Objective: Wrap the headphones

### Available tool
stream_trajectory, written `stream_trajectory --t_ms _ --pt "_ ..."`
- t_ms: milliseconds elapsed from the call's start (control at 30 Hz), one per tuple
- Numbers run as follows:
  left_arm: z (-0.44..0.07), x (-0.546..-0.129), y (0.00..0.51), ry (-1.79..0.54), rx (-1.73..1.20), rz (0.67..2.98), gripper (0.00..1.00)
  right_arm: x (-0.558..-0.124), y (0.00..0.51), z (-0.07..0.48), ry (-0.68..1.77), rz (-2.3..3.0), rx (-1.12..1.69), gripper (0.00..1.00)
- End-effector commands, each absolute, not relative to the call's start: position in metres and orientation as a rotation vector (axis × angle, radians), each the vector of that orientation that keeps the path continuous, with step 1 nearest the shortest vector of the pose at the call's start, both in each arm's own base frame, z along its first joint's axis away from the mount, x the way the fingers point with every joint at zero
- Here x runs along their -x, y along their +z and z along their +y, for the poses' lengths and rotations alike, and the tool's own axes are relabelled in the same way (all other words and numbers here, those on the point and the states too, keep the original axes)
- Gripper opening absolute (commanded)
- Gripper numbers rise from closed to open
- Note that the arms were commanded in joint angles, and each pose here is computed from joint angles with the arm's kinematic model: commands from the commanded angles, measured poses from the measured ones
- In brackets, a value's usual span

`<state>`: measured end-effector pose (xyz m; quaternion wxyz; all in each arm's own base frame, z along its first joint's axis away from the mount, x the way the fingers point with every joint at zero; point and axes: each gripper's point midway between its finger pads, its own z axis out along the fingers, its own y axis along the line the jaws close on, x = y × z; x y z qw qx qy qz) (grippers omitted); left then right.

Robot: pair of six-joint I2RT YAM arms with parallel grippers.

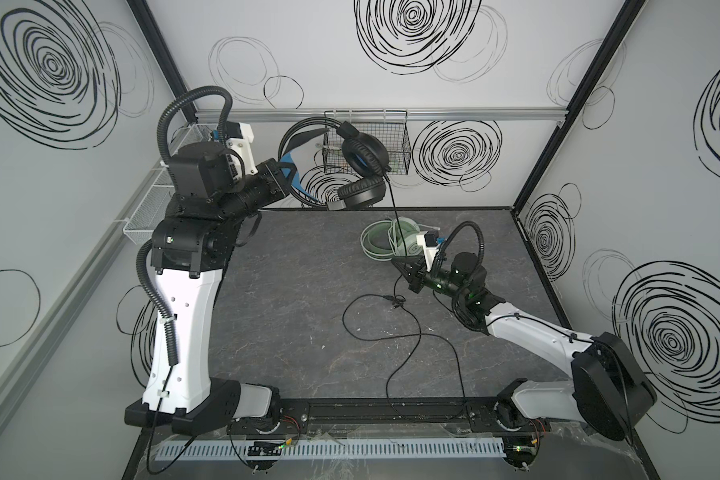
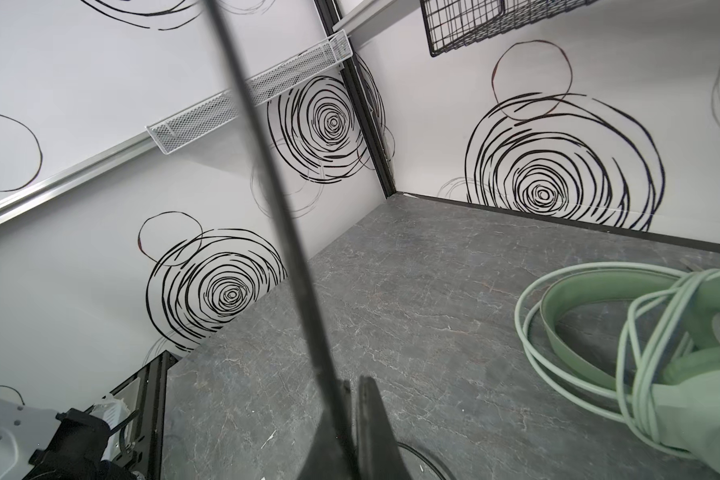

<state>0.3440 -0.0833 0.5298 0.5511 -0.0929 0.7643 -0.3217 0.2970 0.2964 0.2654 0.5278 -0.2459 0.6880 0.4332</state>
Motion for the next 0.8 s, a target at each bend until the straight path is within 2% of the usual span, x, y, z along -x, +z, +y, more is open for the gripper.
stream_trajectory --t_ms 0,167,367,567,767 --pt "-0.059 -0.332 0.573 -0.734 0.318 1.601 0.0 -0.289 0.29 0.282 0.862 1.629 0.621 0.0" --pt "-0.041 -0.338 0.537 -0.646 0.43 1.639 0.0 -0.279 0.325 0.232 0.601 1.589 0.534 0.0" --pt "-0.04 -0.329 0.508 -0.505 0.382 1.703 0.0 -0.262 0.402 0.177 0.303 1.48 0.525 0.0" --pt "-0.057 -0.32 0.491 -0.369 0.206 1.801 0.0 -0.239 0.451 0.173 0.135 1.332 0.71 0.0" --pt "-0.118 -0.312 0.467 -0.313 -0.119 1.929 0.0 -0.213 0.476 0.18 0.008 1.167 0.888 0.0"
